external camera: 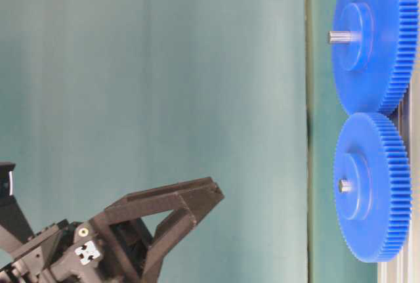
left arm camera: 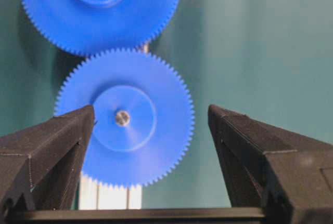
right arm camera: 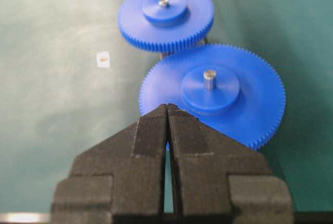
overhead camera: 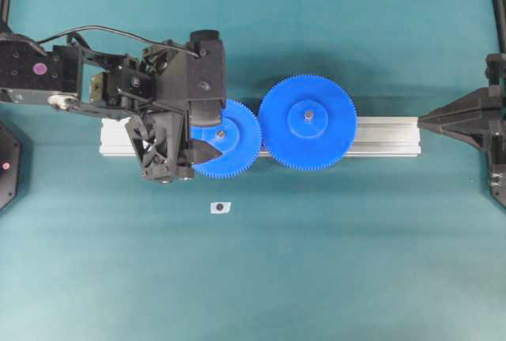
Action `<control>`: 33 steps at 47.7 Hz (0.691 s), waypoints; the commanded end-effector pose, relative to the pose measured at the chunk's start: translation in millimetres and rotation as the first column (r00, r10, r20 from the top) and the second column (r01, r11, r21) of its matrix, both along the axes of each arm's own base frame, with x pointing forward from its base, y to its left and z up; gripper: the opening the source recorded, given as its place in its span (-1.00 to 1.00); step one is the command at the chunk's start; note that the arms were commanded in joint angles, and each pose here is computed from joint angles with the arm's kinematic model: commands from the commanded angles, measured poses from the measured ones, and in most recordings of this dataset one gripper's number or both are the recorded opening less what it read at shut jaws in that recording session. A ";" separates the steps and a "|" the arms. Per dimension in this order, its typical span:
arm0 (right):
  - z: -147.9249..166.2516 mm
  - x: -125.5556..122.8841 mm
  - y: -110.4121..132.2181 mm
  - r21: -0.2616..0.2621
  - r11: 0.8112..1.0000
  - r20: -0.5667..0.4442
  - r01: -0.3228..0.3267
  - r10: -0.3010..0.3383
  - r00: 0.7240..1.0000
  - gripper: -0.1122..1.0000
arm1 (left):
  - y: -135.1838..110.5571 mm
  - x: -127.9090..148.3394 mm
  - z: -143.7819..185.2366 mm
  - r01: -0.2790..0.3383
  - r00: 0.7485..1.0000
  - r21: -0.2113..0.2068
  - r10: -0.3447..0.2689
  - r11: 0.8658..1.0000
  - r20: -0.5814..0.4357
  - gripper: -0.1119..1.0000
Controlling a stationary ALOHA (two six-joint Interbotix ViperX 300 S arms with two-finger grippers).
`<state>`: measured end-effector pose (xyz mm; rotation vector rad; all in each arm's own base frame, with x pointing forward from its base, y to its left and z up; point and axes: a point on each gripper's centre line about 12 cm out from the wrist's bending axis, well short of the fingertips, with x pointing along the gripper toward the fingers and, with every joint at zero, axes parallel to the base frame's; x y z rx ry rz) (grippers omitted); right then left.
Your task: Insert the small gear onto the shaft.
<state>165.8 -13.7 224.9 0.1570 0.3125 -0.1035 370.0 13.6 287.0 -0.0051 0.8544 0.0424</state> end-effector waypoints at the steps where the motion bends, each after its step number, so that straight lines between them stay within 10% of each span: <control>1: 3.8 1.4 -0.2 0.007 1.000 0.016 0.003 -0.003 1.000 -0.75 | -1.6 -3.2 17.0 0.005 0.998 0.005 -0.006 1.000 0.057 0.69; 33: 3.3 0.6 -0.1 0.006 1.000 0.017 0.003 -0.003 1.000 -0.75 | -4.7 -9.0 10.6 0.012 0.996 0.003 -0.012 1.000 0.087 0.69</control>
